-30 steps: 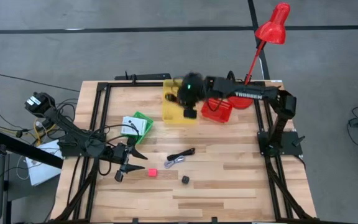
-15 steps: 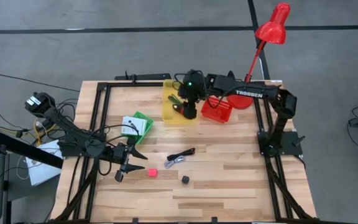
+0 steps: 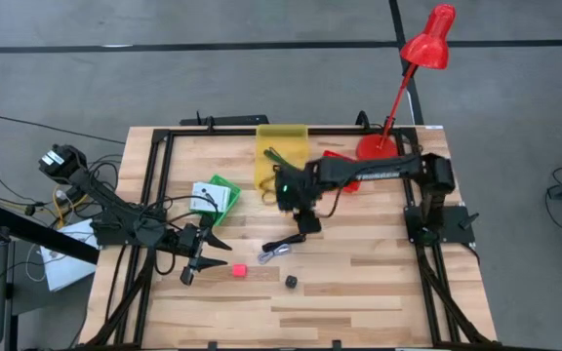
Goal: Pick and place items into bin
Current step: Put the black charger cable into the yellow bin
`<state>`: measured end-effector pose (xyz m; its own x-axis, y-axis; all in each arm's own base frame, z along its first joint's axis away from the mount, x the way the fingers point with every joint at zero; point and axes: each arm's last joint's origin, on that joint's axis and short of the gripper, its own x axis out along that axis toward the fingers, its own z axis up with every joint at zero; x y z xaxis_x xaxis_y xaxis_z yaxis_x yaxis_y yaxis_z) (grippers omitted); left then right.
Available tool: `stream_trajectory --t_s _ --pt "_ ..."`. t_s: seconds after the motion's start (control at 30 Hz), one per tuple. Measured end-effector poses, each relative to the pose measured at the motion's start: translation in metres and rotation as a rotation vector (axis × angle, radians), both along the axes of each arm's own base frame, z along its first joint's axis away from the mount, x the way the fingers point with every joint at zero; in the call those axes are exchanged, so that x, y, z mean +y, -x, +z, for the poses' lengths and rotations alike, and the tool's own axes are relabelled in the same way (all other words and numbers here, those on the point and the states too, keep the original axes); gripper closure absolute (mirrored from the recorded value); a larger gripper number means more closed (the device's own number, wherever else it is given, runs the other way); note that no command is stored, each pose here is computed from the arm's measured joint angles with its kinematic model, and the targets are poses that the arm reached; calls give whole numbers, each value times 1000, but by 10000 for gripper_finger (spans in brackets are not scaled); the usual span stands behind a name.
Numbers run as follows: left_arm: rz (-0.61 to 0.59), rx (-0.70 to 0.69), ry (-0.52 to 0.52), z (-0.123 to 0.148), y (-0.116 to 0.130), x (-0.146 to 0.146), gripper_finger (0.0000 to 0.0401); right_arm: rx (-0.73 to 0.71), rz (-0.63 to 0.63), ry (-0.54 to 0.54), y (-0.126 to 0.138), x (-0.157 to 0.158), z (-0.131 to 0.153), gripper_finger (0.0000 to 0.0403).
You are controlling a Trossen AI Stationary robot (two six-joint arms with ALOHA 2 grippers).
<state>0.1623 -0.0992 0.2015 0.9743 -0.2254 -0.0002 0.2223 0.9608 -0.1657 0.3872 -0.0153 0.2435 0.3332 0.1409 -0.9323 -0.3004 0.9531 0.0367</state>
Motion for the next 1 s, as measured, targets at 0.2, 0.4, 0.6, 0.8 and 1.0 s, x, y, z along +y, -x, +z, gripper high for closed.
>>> stream_trajectory --t_s 0.2,0.4,0.6,0.8,1.0 --pt "-1 0 1 0 0 0 229 143 100 7 -13 30 -49 255" --pt "-1 6 -2 0 0 0 229 237 119 9 -19 41 -85 247" --pt "-1 7 -2 -1 0 0 229 310 118 2 -23 41 -112 246" --pt "-1 12 -5 -1 0 0 229 348 115 3 -22 39 -120 304" --pt "-1 12 -5 -1 0 0 229 351 98 -3 -14 32 -102 344"
